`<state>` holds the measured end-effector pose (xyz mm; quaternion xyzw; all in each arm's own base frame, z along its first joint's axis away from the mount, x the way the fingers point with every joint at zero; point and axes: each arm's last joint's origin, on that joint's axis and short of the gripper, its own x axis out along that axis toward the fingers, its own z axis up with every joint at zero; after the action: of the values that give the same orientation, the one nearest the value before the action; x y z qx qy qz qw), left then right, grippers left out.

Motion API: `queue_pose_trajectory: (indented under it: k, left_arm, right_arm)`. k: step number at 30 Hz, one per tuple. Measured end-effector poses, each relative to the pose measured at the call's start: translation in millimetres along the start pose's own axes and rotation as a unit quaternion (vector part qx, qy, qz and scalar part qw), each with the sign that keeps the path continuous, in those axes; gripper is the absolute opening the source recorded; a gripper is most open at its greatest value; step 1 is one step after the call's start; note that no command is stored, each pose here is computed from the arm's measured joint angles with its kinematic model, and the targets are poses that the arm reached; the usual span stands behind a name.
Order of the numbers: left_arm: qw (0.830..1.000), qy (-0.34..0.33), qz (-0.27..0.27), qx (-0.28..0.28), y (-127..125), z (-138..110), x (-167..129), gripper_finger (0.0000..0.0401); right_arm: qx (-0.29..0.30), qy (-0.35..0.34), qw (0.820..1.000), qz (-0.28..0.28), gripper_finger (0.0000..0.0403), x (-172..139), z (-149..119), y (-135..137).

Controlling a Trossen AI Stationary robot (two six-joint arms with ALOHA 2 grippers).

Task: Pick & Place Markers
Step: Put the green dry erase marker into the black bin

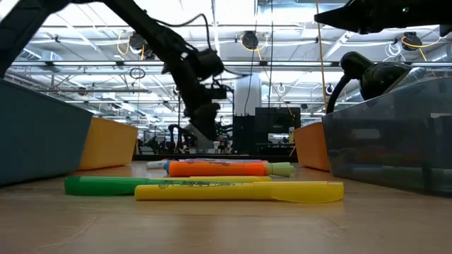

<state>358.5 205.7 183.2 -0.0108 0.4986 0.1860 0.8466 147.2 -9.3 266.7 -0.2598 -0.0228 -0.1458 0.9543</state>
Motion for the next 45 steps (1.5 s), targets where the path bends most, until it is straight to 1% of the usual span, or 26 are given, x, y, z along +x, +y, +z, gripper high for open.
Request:
queue_pose_trajectory:
  k: [4,7,9,12,17,21,23,27,31,35,38,40,42,43,45]
  left_arm:
    - [1.000,0.011,-0.005,0.014,-2.0,1.4,15.0,0.0214]
    - [0.999,0.013,-0.010,0.030,-5.9,1.6,18.9,0.0214]
    - [0.999,0.018,-0.022,0.045,-8.3,0.1,21.1,0.0214]
    - [0.998,0.025,-0.039,0.046,-8.9,-2.2,21.1,0.0214]
    - [0.997,0.034,-0.048,0.053,-10.1,-4.1,20.6,0.0214]
    - [0.995,0.062,-0.056,0.057,-11.8,-11.1,28.7,0.0214]
    - [0.994,0.081,-0.042,0.064,-11.6,-15.3,34.1,0.0214]
    - [0.993,0.095,-0.023,0.069,-11.1,-17.8,42.1,0.0214]
    - [0.992,0.095,-0.038,0.069,-10.9,-19.4,45.2,0.0214]
    - [0.992,0.087,-0.037,0.090,-10.9,-17.0,38.0,0.0214]
    - [0.990,0.081,-0.002,0.114,-10.3,-12.4,27.4,0.0214]
    - [0.991,0.052,0.043,0.118,-4.3,-3.7,20.9,0.0214]
    - [0.990,0.031,0.073,0.115,3.8,1.4,17.6,0.0214]
    - [0.991,0.025,0.075,0.106,7.8,2.4,17.0,0.0214]
    - [0.996,0.006,0.056,0.064,16.3,7.0,14.8,0.0214]
  right_arm:
    - [-0.001,0.005,1.000,-0.007,0.0093,0.6,-1.4,-1.9]
    - [-0.001,0.015,1.000,-0.004,0.0093,0.8,-3.5,-1.5]
    - [-0.002,0.021,1.000,0.000,0.0093,0.8,-4.8,-0.7]
    - [0.000,0.020,1.000,0.000,0.0093,0.8,-4.6,-0.8]
    - [0.001,0.019,1.000,-0.001,0.0093,0.8,-4.3,-1.0]
    - [0.007,0.019,1.000,-0.001,0.0093,0.8,-4.3,-1.0]
    - [0.009,0.016,1.000,-0.003,0.0093,0.8,-3.8,-1.3]
    - [0.014,0.011,1.000,-0.006,0.0093,0.8,-2.7,-1.8]
    - [0.016,0.011,1.000,-0.006,0.0093,0.8,-2.8,-1.7]
    - [0.016,0.012,1.000,-0.005,0.0093,0.8,-2.9,-1.7]
    - [0.015,0.012,1.000,-0.005,0.0093,0.8,-3.0,-1.6]
    - [0.015,0.012,1.000,-0.005,0.0093,0.8,-2.9,-1.7]
    - [0.015,0.012,1.000,-0.005,0.0093,0.8,-2.9,-1.6]
    - [0.014,0.012,1.000,-0.005,0.0093,0.8,-2.9,-1.7]
    - [0.013,0.012,1.000,-0.005,0.0093,0.8,-2.9,-1.6]
